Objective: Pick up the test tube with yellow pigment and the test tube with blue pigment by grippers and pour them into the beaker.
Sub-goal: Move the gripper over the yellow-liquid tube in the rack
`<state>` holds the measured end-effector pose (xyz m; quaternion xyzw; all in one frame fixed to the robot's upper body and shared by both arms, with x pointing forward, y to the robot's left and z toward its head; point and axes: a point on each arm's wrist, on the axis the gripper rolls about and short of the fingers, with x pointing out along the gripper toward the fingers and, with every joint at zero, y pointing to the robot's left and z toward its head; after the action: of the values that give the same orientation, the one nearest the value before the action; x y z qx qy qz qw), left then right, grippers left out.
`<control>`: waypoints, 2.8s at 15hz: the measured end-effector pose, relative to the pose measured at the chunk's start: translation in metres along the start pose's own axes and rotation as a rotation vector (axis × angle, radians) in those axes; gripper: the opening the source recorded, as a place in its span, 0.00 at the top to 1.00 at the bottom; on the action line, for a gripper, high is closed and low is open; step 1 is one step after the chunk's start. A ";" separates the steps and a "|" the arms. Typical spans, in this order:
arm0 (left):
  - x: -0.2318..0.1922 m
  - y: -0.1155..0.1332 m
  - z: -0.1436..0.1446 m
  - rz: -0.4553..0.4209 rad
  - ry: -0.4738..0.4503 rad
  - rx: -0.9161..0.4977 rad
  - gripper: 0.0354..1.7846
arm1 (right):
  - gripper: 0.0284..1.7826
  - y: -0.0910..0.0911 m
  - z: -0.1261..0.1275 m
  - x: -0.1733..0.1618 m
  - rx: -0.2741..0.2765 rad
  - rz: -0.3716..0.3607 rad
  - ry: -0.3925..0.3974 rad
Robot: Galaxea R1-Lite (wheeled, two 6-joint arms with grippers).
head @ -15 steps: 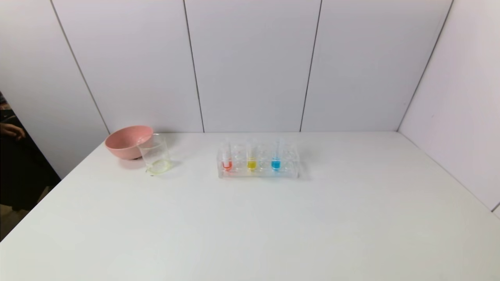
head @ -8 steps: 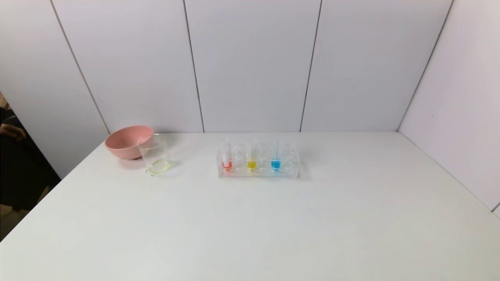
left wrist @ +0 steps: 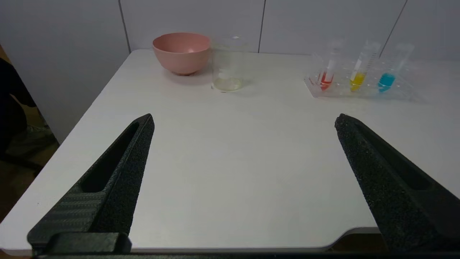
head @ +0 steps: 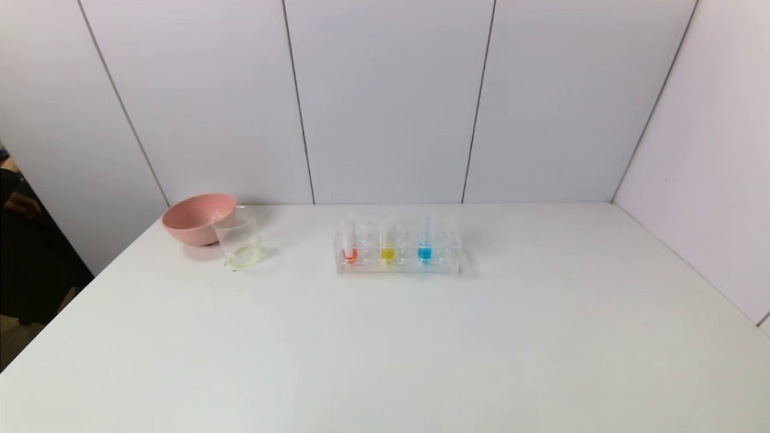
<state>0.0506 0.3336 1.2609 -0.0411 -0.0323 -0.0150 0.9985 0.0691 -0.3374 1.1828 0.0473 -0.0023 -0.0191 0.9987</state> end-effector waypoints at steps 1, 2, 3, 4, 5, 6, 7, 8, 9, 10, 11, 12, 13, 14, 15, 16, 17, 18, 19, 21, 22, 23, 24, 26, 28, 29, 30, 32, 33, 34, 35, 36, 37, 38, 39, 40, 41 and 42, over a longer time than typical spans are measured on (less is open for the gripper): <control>0.005 -0.001 0.016 -0.003 0.013 0.000 0.01 | 0.00 0.000 0.000 0.000 0.000 0.000 0.000; 0.013 -0.003 0.032 -0.004 0.030 0.000 0.01 | 0.00 0.000 0.000 0.000 0.000 0.000 0.000; 0.024 -0.004 0.049 -0.005 0.045 -0.001 0.01 | 0.00 0.000 0.000 0.000 0.000 0.000 0.000; 0.038 -0.005 0.064 -0.007 0.053 0.000 0.01 | 0.00 0.000 0.000 0.000 0.000 0.000 0.000; 0.053 -0.006 0.078 -0.008 0.055 0.000 0.01 | 0.00 0.000 0.000 0.000 0.000 0.000 0.000; 0.070 -0.007 0.090 -0.010 0.057 -0.001 0.01 | 0.00 0.000 0.000 0.000 0.000 0.000 0.000; 0.090 -0.007 0.100 -0.013 0.053 -0.002 0.01 | 0.00 0.000 0.000 0.000 0.000 0.000 0.000; 0.109 -0.008 0.105 -0.018 0.056 -0.005 0.01 | 0.00 0.000 0.000 0.000 0.000 0.000 0.000; 0.130 -0.008 0.109 -0.027 0.055 -0.008 0.01 | 0.00 0.000 0.000 0.000 0.000 0.000 0.000; 0.152 -0.010 0.110 -0.041 0.055 -0.013 0.01 | 0.00 0.000 0.000 0.000 0.000 0.000 0.000; 0.172 -0.012 0.108 -0.059 0.057 -0.025 0.01 | 0.00 0.000 0.000 0.000 0.000 0.000 0.000; 0.191 -0.016 0.106 -0.083 0.058 -0.045 0.01 | 0.00 0.000 0.000 0.000 0.000 0.000 0.000; 0.211 -0.023 0.100 -0.116 0.067 -0.071 0.01 | 0.00 0.000 0.000 0.000 0.000 0.000 0.000; 0.227 -0.032 0.096 -0.148 0.071 -0.094 0.01 | 0.00 0.000 0.000 0.000 0.000 0.000 0.000; 0.241 -0.043 0.089 -0.175 0.081 -0.109 0.01 | 0.00 0.000 0.000 0.000 0.000 0.000 0.000; 0.255 -0.057 0.081 -0.191 0.092 -0.117 0.01 | 0.00 0.000 0.000 0.000 0.000 0.000 0.000; 0.266 -0.071 0.074 -0.194 0.095 -0.123 0.01 | 0.00 0.000 0.000 0.000 0.000 0.000 0.000; 0.275 -0.085 0.066 -0.191 0.090 -0.129 0.01 | 0.00 0.000 0.000 0.000 0.000 0.000 0.000; 0.283 -0.098 0.058 -0.185 0.083 -0.134 0.01 | 0.00 0.000 0.000 0.000 0.000 0.000 0.000; 0.295 -0.121 0.045 -0.187 0.066 -0.143 0.01 | 0.00 0.000 0.000 0.000 0.000 0.000 0.000; 0.300 -0.132 0.037 -0.197 0.073 -0.141 0.01 | 0.00 0.000 0.000 0.000 0.000 0.000 0.000; 0.305 -0.142 0.029 -0.203 0.085 -0.137 0.01 | 0.00 0.000 0.000 0.000 0.000 0.000 0.000; 0.308 -0.153 0.021 -0.204 0.095 -0.133 0.01 | 0.00 0.000 0.000 0.000 0.000 0.000 0.000; 0.315 -0.176 0.005 -0.190 0.092 -0.133 0.01 | 0.00 0.000 0.000 0.000 0.000 0.000 0.000; 0.318 -0.198 -0.009 -0.189 0.083 -0.139 0.01 | 0.00 0.000 0.000 0.000 0.000 0.000 0.000; 0.319 -0.208 -0.016 -0.190 0.082 -0.139 0.01 | 0.00 0.000 0.000 0.000 0.000 0.000 0.000; 0.322 -0.215 -0.024 -0.182 0.080 -0.138 0.01 | 0.00 0.000 0.000 0.000 0.000 0.000 0.000; 0.328 -0.226 -0.039 -0.152 0.092 -0.126 0.01 | 0.00 0.000 0.000 0.000 0.000 0.000 0.000; 0.330 -0.230 -0.047 -0.152 0.103 -0.119 0.01 | 0.00 0.000 0.000 0.000 0.000 0.000 0.000; 0.331 -0.234 -0.053 -0.156 0.111 -0.115 0.01 | 0.00 0.000 0.000 0.000 0.000 0.000 0.000; 0.332 -0.238 -0.058 -0.160 0.114 -0.114 0.01 | 0.00 0.000 0.000 0.000 0.000 0.000 0.000; 0.334 -0.240 -0.063 -0.161 0.112 -0.114 0.01 | 0.00 0.000 0.000 0.000 0.000 0.000 0.000; 0.336 -0.243 -0.069 -0.163 0.112 -0.113 0.01 | 0.00 0.000 0.000 0.000 0.000 0.000 0.000; 0.338 -0.245 -0.075 -0.164 0.112 -0.111 0.01 | 0.00 0.000 0.000 0.000 0.000 0.000 0.000; 0.339 -0.247 -0.082 -0.165 0.117 -0.109 0.01 | 0.00 0.000 0.000 0.000 0.000 0.000 0.000; 0.340 -0.249 -0.087 -0.167 0.116 -0.107 0.01 | 0.00 0.000 0.000 0.000 0.000 0.000 0.000; 0.342 -0.250 -0.092 -0.166 0.119 -0.103 0.01 | 0.00 0.000 0.000 0.000 0.000 0.000 0.000; 0.344 -0.251 -0.096 -0.164 0.124 -0.098 0.01 | 0.00 0.000 0.000 0.000 0.000 0.000 0.000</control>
<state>0.3912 0.0658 1.2084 -0.0860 0.0268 -0.1008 0.9908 0.0691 -0.3374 1.1828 0.0473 -0.0023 -0.0191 0.9987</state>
